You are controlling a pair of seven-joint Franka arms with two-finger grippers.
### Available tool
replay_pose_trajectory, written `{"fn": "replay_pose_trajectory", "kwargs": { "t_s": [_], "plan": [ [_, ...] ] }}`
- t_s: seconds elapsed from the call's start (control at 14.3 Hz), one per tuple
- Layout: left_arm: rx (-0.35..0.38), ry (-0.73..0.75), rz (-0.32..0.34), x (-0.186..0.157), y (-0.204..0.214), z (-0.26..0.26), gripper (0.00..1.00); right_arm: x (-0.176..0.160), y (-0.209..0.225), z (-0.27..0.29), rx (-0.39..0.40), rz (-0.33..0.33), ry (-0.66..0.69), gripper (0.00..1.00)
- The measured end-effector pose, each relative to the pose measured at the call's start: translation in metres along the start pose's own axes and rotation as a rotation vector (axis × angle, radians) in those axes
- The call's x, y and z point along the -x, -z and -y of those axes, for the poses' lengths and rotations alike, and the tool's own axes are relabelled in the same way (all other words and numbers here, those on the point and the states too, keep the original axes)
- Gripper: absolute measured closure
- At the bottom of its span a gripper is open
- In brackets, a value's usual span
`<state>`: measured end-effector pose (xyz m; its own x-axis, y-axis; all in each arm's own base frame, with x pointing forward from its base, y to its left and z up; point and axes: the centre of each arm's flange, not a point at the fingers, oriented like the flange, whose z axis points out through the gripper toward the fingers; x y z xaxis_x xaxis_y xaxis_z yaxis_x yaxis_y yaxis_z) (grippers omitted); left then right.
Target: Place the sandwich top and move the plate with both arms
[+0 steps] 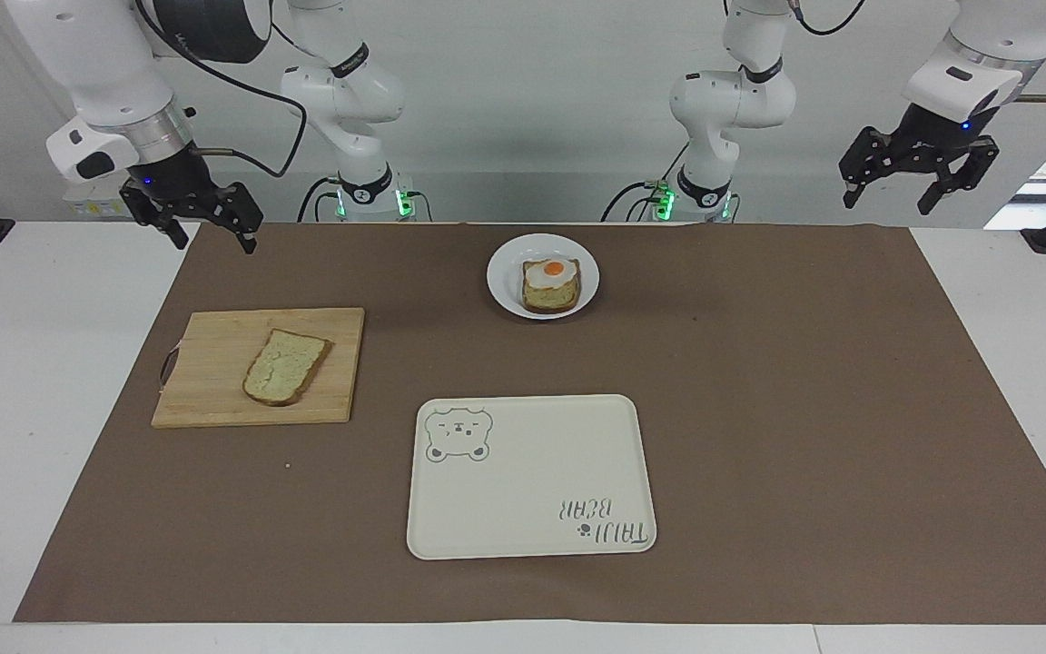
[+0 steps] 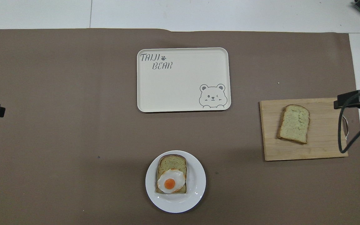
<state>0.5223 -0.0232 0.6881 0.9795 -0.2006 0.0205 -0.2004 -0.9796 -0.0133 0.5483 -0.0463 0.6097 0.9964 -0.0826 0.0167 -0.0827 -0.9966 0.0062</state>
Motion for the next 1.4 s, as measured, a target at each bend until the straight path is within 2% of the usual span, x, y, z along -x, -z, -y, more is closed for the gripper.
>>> {"fn": "replay_pose_trajectory", "kwargs": {
  "t_s": [0.42,0.84,1.19,1.4],
  "plan": [
    [0.0,0.0,0.0,0.0,0.0,0.0,0.0,-0.006,-0.051,-0.019,0.001,-0.016,0.038,0.0],
    [0.0,0.0,0.0,0.0,0.0,0.0,0.0,-0.008,-0.117,-0.037,0.0,0.003,0.009,0.0],
    [0.0,0.0,0.0,0.0,0.0,0.0,0.0,-0.004,-0.18,-0.046,-0.002,-0.028,-0.011,0.0],
    [0.0,0.0,0.0,0.0,0.0,0.0,0.0,0.003,-0.208,-0.056,-0.05,-0.028,-0.067,0.0]
  ]
}}
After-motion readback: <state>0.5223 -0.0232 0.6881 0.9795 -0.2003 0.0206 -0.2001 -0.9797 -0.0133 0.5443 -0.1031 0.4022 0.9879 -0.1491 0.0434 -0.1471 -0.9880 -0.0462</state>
